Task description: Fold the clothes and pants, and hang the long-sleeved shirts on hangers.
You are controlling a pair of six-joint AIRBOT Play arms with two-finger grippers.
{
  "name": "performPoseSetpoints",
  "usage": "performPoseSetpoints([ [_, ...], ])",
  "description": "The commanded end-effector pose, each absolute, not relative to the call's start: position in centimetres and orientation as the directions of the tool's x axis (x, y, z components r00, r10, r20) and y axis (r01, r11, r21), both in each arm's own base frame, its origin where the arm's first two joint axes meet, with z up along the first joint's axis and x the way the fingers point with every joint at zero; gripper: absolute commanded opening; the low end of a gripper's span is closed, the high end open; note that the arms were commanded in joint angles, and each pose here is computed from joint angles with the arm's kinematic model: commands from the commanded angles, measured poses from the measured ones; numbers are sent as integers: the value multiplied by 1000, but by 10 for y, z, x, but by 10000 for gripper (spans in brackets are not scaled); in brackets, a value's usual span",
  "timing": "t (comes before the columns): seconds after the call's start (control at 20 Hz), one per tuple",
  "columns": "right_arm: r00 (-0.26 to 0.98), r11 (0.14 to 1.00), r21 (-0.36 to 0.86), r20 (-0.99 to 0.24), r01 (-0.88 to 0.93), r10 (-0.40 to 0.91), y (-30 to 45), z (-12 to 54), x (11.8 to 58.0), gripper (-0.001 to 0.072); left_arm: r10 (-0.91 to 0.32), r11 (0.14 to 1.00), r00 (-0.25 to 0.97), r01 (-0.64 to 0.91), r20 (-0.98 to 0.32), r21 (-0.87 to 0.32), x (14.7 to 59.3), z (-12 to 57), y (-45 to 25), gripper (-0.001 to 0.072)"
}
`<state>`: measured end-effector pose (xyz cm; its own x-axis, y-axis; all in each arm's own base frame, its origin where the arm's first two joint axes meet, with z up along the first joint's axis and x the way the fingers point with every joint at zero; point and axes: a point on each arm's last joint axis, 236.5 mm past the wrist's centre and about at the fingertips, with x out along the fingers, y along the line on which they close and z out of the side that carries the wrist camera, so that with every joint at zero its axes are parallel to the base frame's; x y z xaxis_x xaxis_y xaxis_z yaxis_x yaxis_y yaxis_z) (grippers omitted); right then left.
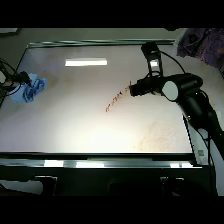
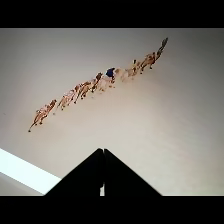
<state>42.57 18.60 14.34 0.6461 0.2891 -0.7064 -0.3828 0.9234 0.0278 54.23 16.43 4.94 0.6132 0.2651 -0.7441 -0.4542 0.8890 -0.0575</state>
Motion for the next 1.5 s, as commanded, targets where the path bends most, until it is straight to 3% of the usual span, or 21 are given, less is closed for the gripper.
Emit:
performPoseSetpoints([
  [0.0,646,923,30,-706,-384,291,187,144,425,40,271,878,690,-464,-671,-122,580,13,190,712],
  [0.2,647,923,26,-706,-383,288,186,144,426,40,281,848,716,-497,-639,-185,599,-26,206,713],
  [0.5,647,923,26,-706,-383,288,186,144,426,41,302,760,662,-602,-686,-246,582,-66,242,695],
  [0.55,647,923,26,-706,-383,288,186,144,426,46,292,748,649,-612,-703,-255,578,-68,241,405],
  [0.6,646,923,27,-707,-383,288,186,144,425,104,267,732,624,-627,-735,-267,571,-72,235,31],
  [0.65,644,923,26,-709,-383,288,186,143,425,156,230,738,598,-621,-768,-263,565,-76,225,14],
  [0.85,588,924,18,-766,-383,259,178,132,410,156,-44,838,497,-454,-867,-303,543,-72,132,14],
  [1.05,505,926,-13,-841,-378,194,160,120,384,155,-247,877,462,-268,-852,-399,514,-15,-3,14],
  [1.25,474,923,-19,-862,-385,180,149,132,359,153,-530,809,420,-11,-737,-588,436,58,-180,14],
  [1.45,488,909,-43,-853,-416,183,141,151,341,154,-686,726,274,189,-674,-662,337,94,-320,14],
])
